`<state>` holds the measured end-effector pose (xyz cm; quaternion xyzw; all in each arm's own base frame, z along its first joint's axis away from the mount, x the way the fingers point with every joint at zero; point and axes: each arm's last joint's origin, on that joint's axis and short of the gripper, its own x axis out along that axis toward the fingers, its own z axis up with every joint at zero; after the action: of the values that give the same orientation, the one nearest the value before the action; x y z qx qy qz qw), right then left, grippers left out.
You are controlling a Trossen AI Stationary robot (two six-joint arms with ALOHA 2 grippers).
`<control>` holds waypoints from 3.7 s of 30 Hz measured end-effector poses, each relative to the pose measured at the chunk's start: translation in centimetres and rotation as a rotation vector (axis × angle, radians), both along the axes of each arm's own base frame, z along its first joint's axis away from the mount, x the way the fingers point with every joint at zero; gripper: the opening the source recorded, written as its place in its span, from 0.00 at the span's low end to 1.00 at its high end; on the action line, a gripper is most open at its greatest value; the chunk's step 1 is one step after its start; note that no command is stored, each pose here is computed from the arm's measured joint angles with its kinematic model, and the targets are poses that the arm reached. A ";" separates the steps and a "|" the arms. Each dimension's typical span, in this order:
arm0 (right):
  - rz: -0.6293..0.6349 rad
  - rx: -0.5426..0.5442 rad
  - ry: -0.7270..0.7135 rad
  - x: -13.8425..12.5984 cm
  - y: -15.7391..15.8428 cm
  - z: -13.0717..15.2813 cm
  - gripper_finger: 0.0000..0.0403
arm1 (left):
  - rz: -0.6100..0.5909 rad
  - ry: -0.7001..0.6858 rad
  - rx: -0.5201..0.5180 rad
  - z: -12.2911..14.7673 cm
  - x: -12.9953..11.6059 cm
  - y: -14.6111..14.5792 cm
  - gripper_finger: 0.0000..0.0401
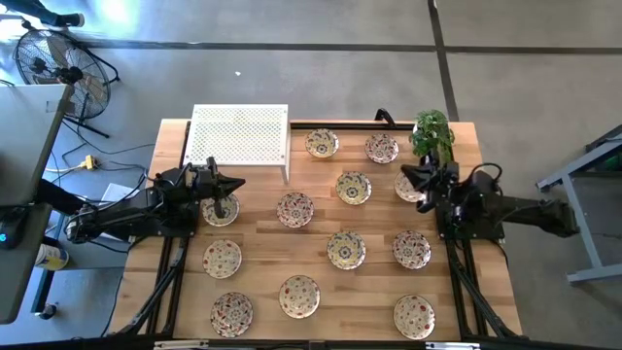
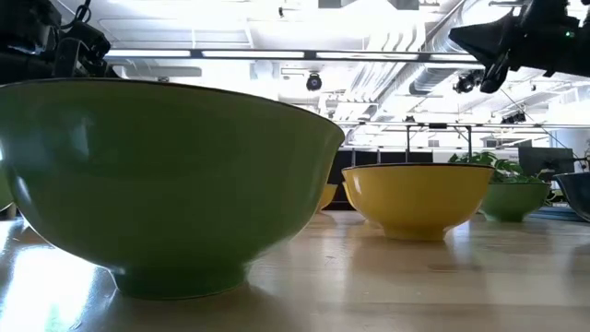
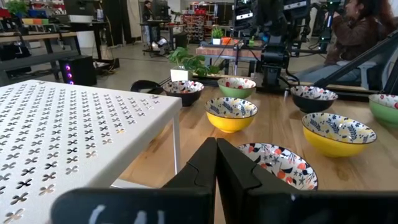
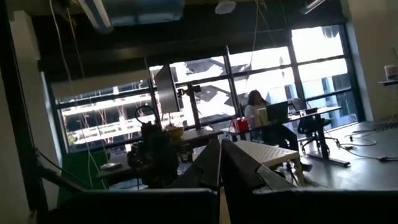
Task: Pick & Place Mini bowls
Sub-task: Put the yellow patterned bowl on the shelf
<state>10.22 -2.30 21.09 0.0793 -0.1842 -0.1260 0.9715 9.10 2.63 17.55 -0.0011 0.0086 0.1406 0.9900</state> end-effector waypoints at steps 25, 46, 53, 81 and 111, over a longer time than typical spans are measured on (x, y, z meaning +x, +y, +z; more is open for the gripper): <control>0.140 -0.078 0.104 2.6 0.0 -0.8 0.00 | -0.016 -0.111 -0.052 0.9 0.0 0.0 0.00; 0.150 -0.158 0.078 3.6 1.8 -0.7 0.00 | -0.266 -0.201 -0.357 3.4 0.3 -0.7 0.00; 0.128 -0.230 0.050 3.5 1.8 -0.3 0.00 | -0.206 -0.027 -0.351 5.9 1.6 -0.2 0.00; 0.106 -0.291 0.055 3.5 1.8 -0.3 0.00 | 0.183 0.981 -0.802 7.1 4.3 0.3 0.51; 0.094 -0.308 0.061 3.5 1.8 -0.3 0.00 | 0.498 1.350 -0.621 -0.2 10.2 -4.3 0.50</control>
<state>13.71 -0.52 20.80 -0.0659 -0.1678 -0.0528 0.9822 19.30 -1.69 17.39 -0.1943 0.6470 0.3198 0.6643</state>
